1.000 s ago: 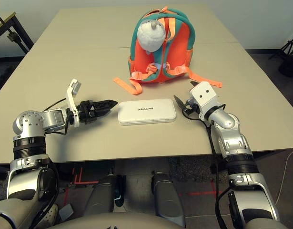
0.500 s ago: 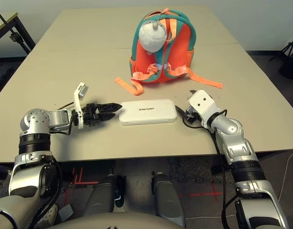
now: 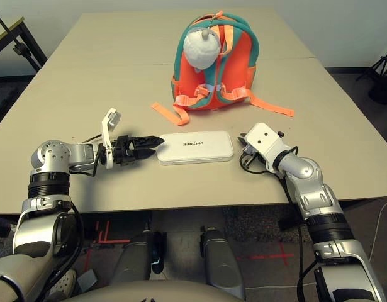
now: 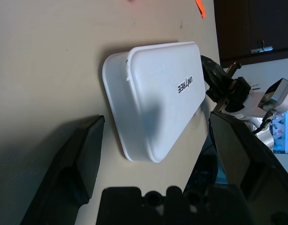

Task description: Put the pencil case into the backpack and zip it.

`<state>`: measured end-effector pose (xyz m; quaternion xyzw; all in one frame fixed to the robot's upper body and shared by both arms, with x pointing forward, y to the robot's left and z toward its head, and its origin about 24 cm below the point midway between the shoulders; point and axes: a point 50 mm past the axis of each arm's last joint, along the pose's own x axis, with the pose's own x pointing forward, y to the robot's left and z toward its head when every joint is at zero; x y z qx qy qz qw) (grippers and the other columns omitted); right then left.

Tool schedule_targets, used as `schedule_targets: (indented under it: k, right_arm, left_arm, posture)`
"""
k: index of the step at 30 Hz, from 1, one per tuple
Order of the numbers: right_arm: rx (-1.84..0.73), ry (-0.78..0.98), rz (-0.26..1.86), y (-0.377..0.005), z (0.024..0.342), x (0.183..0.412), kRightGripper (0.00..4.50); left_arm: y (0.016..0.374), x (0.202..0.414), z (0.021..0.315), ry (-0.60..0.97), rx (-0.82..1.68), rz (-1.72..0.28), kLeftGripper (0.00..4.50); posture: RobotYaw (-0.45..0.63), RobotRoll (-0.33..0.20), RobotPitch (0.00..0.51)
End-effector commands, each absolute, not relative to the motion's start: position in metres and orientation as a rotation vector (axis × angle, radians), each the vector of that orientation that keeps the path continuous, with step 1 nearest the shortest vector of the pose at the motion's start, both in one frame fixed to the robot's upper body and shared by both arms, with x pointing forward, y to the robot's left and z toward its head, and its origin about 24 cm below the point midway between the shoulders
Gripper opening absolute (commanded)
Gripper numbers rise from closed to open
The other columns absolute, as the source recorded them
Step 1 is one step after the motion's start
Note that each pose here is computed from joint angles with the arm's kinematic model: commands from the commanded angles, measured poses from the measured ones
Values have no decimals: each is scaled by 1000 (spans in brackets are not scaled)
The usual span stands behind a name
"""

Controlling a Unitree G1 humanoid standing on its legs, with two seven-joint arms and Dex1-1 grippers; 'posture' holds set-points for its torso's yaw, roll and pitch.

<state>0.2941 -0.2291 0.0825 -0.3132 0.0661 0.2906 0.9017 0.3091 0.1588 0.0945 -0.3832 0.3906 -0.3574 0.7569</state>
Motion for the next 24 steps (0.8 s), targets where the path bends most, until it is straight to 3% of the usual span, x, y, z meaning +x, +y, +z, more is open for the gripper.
schedule_targets:
  k: [1, 17, 24]
  right_arm:
    - [-670, 155, 664, -222, 80, 291, 33]
    - [-548, 93, 854, -170, 87, 285, 33]
    - [-563, 94, 845, -170, 87, 286, 33]
  left_arm:
    - [157, 307, 87, 891, -825, -762, 4500]
    - [145, 305, 85, 897, -824, -779, 4500]
    - [146, 306, 85, 885, -820, -773, 4500]
  posture:
    - [-103, 0, 102]
    - [-103, 0, 108]
    - [-97, 0, 109]
